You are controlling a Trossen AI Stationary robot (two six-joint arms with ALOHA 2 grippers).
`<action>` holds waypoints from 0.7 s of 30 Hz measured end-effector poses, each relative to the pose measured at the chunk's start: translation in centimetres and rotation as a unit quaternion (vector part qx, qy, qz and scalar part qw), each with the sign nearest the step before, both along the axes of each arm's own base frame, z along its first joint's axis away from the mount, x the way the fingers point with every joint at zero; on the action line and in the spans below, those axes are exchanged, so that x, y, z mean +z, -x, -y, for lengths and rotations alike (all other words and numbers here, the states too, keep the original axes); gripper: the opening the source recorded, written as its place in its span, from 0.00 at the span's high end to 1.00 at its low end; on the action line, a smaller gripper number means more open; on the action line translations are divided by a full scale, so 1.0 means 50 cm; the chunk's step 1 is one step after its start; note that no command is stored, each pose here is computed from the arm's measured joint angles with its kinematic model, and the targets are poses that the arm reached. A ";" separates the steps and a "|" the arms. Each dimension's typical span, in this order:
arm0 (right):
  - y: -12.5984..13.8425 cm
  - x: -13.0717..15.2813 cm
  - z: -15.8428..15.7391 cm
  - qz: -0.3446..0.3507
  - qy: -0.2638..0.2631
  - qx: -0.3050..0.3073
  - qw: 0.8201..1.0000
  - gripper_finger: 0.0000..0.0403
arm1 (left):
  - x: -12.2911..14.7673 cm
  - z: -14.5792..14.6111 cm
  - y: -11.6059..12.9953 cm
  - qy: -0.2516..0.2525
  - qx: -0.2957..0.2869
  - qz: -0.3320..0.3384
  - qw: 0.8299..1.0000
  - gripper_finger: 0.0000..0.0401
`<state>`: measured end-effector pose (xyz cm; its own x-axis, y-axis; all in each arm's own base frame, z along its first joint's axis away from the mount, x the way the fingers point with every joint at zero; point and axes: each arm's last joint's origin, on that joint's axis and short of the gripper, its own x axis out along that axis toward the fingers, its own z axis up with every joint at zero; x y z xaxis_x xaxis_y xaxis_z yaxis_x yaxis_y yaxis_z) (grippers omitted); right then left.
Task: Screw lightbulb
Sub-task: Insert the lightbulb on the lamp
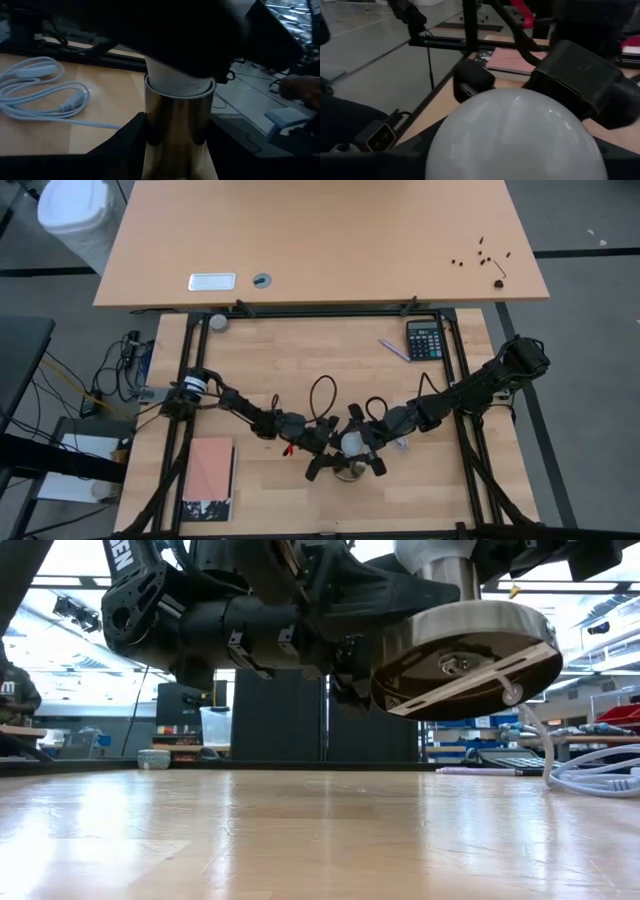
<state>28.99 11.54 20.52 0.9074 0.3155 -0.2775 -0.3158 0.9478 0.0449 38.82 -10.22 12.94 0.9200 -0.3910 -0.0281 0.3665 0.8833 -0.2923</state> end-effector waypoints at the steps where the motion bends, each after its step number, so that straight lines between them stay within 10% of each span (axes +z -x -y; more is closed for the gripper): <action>1: 0.000 -0.001 0.000 -0.002 0.002 -0.003 1.000 0.31 | 0.000 0.002 0.000 -0.001 0.007 0.000 1.000 0.55; 21: 0.004 -0.017 0.009 -0.042 0.006 -0.097 0.994 0.36 | -0.014 0.033 0.012 -0.050 0.173 -0.026 0.983 0.55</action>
<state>28.78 11.07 19.67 0.9240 0.1338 -0.3583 -0.1233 0.9910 0.0520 38.24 -11.88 12.25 0.9937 -0.0482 -0.1007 0.0263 0.9777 -0.2084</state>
